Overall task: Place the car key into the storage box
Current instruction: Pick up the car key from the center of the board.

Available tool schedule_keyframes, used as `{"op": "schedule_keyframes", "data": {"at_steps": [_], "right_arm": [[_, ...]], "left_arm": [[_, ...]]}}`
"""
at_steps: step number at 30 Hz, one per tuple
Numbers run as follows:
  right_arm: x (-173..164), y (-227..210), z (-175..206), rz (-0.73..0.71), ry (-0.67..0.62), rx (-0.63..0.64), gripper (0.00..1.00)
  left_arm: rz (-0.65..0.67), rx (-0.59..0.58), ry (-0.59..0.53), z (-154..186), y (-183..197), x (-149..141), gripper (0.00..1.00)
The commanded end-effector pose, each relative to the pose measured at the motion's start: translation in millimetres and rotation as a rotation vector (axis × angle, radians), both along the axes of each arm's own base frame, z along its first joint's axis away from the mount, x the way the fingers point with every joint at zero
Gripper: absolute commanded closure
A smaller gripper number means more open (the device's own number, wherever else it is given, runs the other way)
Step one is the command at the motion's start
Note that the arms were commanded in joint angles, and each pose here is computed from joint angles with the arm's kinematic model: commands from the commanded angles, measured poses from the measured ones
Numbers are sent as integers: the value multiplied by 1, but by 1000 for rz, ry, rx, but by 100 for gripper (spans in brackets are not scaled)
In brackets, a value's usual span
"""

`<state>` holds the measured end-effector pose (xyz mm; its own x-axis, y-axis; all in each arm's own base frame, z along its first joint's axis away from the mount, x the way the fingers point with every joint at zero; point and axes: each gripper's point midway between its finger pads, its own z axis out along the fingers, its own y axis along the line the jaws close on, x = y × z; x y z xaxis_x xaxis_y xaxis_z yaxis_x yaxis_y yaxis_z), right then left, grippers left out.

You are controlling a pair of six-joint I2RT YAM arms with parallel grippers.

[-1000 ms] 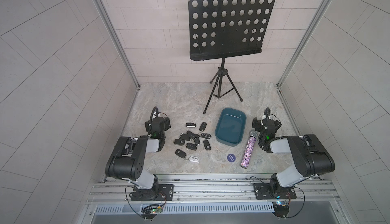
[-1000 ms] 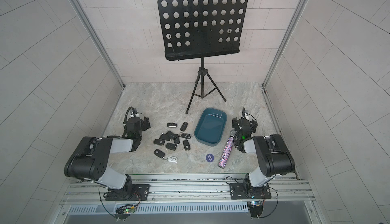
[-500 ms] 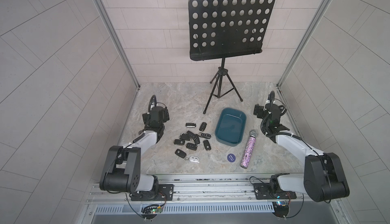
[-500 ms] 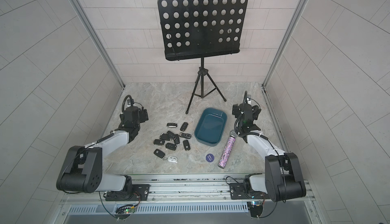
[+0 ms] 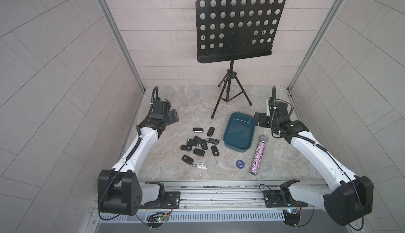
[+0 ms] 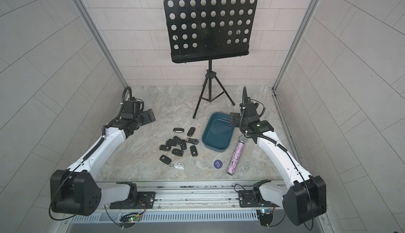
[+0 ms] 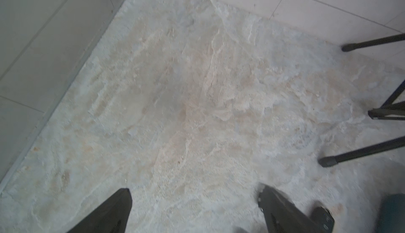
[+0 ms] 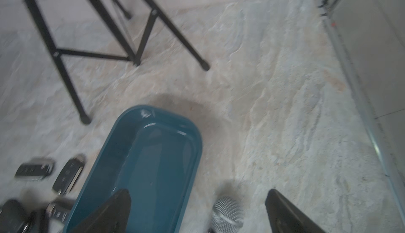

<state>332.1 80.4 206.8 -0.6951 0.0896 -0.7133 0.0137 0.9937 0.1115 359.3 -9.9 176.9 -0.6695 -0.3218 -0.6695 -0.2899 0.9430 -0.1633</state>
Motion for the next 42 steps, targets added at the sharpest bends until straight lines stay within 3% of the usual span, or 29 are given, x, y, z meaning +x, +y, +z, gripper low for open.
{"op": "schedule_keyframes", "data": {"at_steps": [1, 10, 18, 31, 42], "right_arm": [[-46, 35, -13, 141, 137, -3, 0], [-93, 141, -19, 476, 217, -29, 4], [-101, 200, -45, 663, 293, -138, 14], [-80, 249, -102, 717, 442, -201, 29], [-79, 239, -144, 652, 537, -332, 38]], "left_arm": [[-11, -123, 138, -18, -17, -39, 0], [10, -272, 263, -46, -32, -95, 0], [56, -307, 345, -72, -32, -116, 0], [174, -360, 377, -88, -14, -127, 0], [178, -369, 377, -90, -12, -128, 0]]}}
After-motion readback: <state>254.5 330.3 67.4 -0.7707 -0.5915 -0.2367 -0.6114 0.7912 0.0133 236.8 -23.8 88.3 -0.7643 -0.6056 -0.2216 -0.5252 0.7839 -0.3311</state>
